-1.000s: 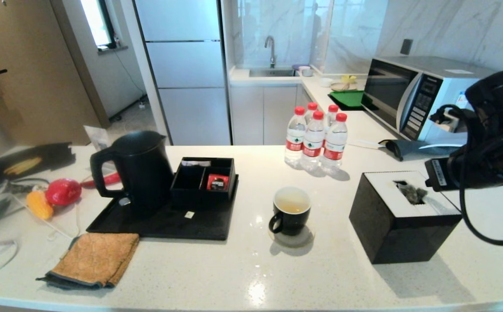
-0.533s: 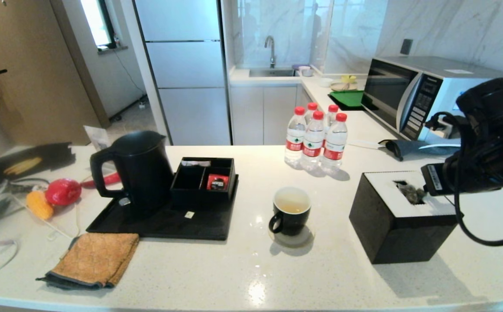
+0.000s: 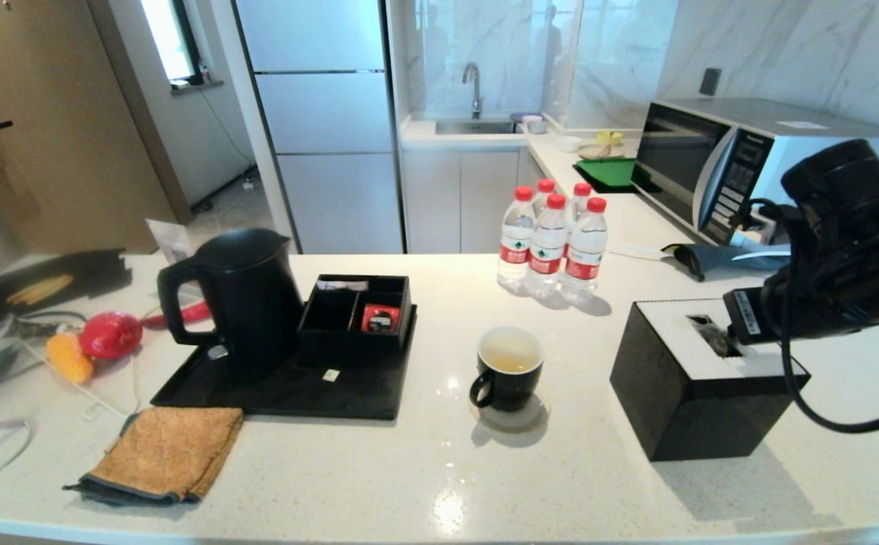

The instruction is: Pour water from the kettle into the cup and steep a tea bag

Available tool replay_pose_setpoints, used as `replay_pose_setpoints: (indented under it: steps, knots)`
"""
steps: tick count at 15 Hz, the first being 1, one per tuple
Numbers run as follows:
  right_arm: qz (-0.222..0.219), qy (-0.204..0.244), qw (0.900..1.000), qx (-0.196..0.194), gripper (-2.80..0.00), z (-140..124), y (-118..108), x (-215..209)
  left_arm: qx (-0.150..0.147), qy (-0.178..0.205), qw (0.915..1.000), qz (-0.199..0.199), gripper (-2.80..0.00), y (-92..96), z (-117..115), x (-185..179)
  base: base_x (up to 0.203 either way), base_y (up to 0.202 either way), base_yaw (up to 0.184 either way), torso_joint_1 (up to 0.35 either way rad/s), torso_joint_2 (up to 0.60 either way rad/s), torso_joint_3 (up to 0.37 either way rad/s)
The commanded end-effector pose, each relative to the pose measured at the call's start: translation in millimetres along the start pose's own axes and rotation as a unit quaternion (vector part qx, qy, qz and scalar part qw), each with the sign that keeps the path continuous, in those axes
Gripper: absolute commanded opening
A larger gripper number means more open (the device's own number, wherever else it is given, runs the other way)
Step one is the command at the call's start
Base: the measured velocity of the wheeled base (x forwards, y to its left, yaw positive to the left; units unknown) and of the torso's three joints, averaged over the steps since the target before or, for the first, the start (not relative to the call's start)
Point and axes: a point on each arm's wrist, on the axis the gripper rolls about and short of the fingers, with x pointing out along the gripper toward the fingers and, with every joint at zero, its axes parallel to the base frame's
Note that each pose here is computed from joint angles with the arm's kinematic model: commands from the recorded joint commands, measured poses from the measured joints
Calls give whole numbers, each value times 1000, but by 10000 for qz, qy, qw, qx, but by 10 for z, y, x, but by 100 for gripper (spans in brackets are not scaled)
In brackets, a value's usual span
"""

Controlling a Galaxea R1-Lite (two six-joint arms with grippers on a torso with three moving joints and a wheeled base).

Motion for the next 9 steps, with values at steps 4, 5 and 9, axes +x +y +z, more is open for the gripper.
replay_pose_setpoints:
  steps: [4,5,9]
  knots:
    - [84,52,10000,7,-280,-20,83,11,-2,-3,10000,1,-280,0,1,0,0,0,0,0,0,0]
    - [97,83,9999,30,-280,-32,97,18,-2,4,10000,1,-280,0,1,1,0,0,0,0,0,0]
    - [94,224,9997,20,-280,-72,123,90,-2,3,10000,1,-280,0,1,1,0,0,0,0,0,0]
